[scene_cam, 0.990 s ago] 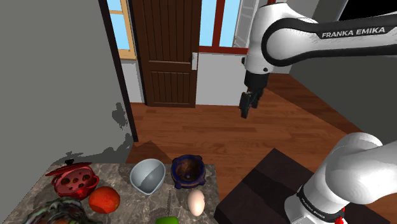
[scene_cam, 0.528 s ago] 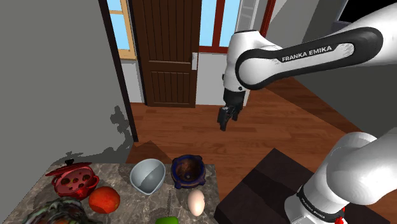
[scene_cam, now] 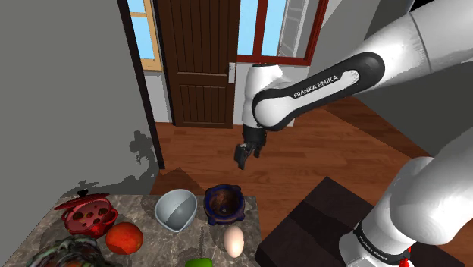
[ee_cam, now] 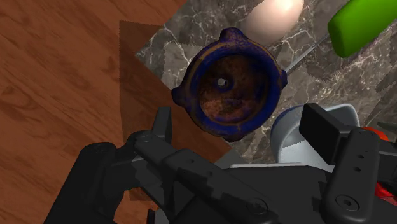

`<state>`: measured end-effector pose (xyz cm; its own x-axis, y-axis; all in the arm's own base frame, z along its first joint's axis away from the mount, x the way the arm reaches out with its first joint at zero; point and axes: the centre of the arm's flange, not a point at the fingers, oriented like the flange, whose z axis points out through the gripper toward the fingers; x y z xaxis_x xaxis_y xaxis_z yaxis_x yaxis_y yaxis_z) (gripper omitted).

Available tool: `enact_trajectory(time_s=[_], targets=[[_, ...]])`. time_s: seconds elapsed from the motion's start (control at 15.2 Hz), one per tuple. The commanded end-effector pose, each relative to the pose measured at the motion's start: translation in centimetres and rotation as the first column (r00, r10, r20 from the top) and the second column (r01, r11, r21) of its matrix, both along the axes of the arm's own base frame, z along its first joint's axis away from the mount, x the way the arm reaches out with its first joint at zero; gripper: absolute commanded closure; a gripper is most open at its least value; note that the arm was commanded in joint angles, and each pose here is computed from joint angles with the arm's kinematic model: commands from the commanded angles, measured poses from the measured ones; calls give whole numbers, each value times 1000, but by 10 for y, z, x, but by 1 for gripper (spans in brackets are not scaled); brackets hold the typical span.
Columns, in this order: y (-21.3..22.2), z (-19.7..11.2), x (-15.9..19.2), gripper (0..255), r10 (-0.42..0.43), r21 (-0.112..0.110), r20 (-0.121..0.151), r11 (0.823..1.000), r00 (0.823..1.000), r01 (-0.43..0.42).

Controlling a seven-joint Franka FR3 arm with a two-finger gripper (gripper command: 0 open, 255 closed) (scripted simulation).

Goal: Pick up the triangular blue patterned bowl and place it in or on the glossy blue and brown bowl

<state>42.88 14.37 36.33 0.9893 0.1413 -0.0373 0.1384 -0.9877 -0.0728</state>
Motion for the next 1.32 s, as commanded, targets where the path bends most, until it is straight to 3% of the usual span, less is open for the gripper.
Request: enact_trajectory(time_s=[0.0,1.25], targets=[[14,-21,13,0,-2,11,6,1000,1000,2],[147,-183,132,0,-19,96,49,995,999,14]])
